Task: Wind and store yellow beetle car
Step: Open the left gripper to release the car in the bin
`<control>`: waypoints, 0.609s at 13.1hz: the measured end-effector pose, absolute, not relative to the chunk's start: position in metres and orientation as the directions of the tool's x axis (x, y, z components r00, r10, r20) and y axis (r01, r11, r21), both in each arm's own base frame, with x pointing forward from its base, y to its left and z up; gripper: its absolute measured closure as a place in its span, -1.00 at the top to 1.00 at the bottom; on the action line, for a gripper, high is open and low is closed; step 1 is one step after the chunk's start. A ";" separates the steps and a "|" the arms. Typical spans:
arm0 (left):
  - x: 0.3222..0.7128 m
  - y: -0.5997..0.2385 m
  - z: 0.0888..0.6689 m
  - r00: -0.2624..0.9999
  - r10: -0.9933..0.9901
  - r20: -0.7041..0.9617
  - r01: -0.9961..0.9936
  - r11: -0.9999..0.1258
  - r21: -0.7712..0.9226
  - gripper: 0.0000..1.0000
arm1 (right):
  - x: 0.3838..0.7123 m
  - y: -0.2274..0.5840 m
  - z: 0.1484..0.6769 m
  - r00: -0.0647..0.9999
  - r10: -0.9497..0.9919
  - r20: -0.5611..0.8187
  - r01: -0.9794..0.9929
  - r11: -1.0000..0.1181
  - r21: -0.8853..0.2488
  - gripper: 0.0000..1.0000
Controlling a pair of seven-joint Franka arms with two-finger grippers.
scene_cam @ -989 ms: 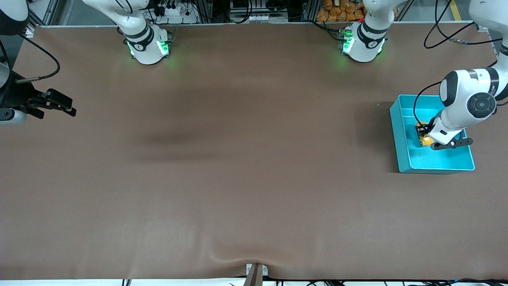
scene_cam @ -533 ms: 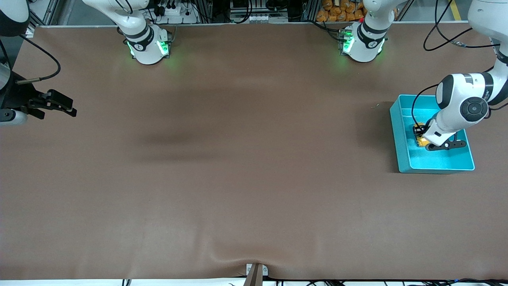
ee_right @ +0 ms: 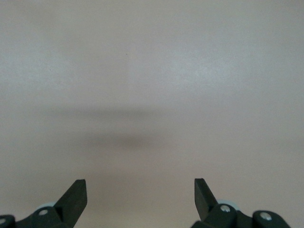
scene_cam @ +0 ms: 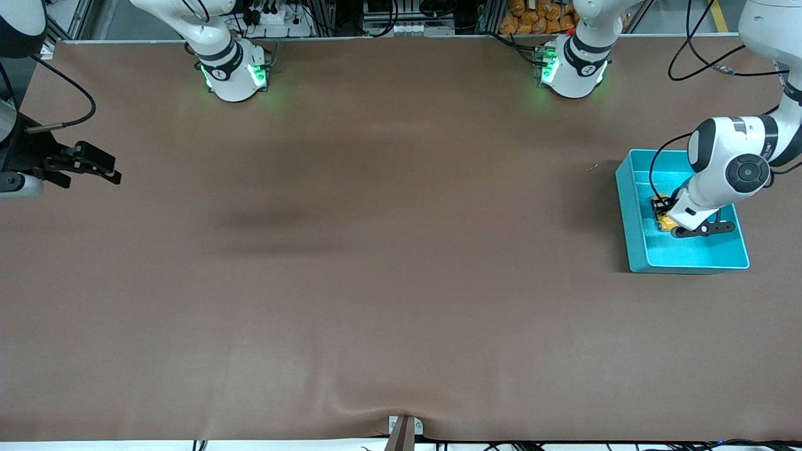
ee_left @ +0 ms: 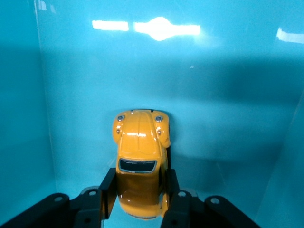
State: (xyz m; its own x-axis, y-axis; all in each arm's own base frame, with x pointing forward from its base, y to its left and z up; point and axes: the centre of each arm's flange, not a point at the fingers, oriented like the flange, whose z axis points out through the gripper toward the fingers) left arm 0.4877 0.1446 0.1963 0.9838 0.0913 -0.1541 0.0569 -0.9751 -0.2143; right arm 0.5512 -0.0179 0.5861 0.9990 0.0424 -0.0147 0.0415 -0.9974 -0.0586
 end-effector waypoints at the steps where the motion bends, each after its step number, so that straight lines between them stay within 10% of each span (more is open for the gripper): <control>1: 0.487 0.144 0.195 0.983 0.091 -0.156 0.056 -0.975 -0.213 0.23 | 0.551 -0.018 0.586 0.999 0.042 -0.015 0.041 -0.997 -0.059 1.00; 5: 0.493 0.146 0.200 0.985 0.092 -0.143 0.060 -0.974 -0.217 1.00 | 0.551 -0.018 0.586 0.999 0.042 -0.015 0.041 -0.997 -0.059 1.00; 8: 0.507 0.152 0.228 0.988 0.102 -0.119 0.071 -0.967 -0.246 1.00 | 0.551 -0.018 0.586 0.999 0.042 -0.015 0.042 -0.997 -0.059 1.00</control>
State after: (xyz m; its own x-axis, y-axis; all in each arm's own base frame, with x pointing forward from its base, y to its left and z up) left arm 0.5074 0.1518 0.2279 0.9877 0.1023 -0.1185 0.0707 -0.9667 -0.2459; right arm 0.5512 -0.0178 0.5858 0.9990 0.0425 -0.0153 0.0415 -0.9974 -0.0587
